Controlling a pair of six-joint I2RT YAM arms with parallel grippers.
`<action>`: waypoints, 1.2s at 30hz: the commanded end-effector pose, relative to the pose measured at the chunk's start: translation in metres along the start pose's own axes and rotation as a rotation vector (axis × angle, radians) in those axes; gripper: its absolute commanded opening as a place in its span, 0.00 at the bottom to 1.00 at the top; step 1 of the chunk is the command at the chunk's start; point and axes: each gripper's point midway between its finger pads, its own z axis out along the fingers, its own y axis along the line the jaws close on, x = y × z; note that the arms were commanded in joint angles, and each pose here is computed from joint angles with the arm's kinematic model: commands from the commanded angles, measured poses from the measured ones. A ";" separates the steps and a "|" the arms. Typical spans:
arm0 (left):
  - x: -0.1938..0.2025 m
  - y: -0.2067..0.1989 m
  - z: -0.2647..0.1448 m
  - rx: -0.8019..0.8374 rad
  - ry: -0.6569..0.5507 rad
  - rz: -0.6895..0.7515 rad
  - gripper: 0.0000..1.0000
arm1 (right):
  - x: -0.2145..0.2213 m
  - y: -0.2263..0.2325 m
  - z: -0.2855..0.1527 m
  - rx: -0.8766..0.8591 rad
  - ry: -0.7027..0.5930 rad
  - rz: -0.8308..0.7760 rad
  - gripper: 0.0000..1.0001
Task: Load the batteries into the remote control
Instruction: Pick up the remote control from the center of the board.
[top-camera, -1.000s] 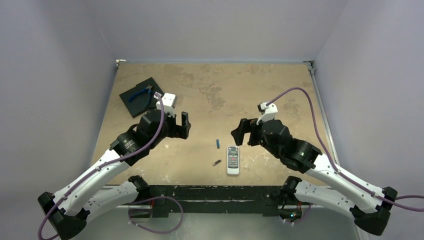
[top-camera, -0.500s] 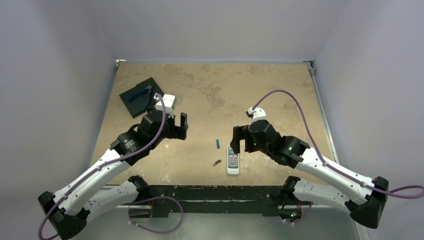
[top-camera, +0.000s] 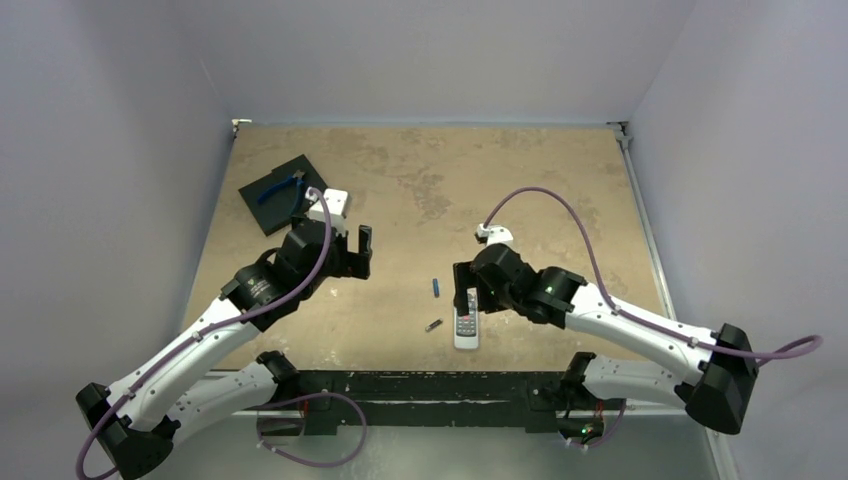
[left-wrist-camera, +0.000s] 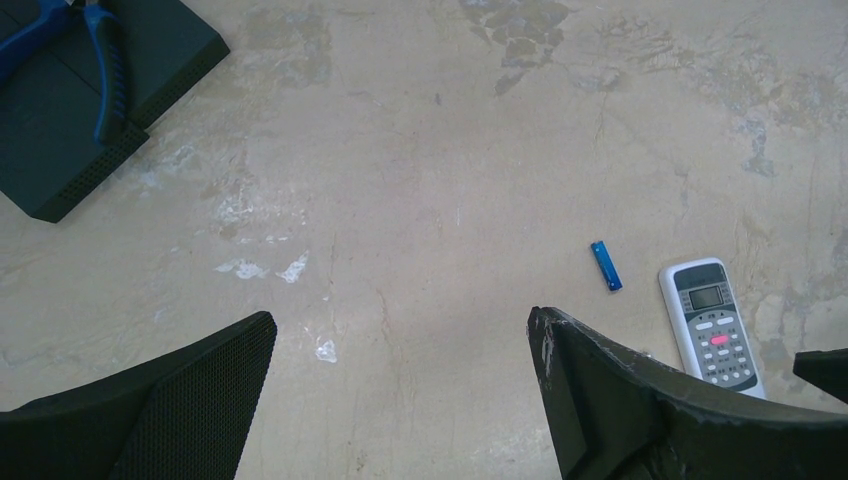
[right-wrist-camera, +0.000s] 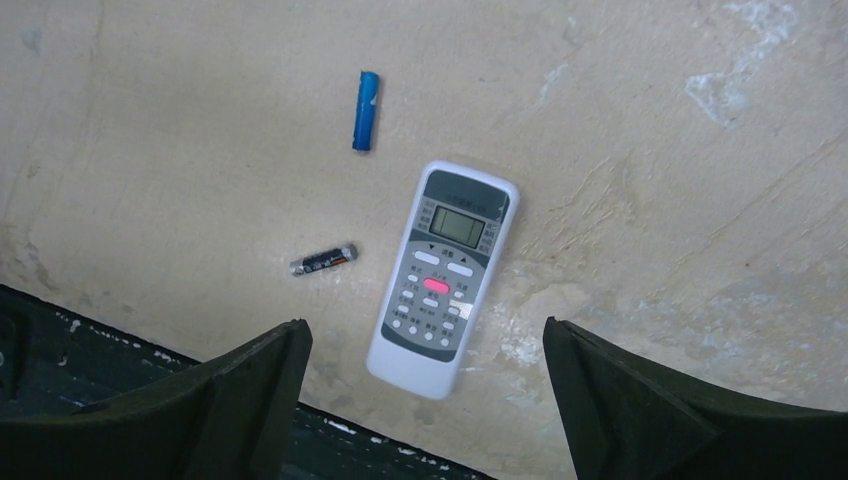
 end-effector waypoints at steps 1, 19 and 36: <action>-0.008 0.004 -0.003 -0.014 -0.031 -0.008 0.99 | 0.009 0.004 0.008 0.027 0.019 0.040 0.97; -0.007 0.004 -0.003 -0.017 -0.028 -0.009 0.99 | 0.063 0.009 0.028 0.156 0.110 0.137 0.91; -0.006 0.005 -0.003 -0.018 -0.023 -0.010 0.99 | 0.095 0.005 0.047 0.266 0.170 0.111 0.83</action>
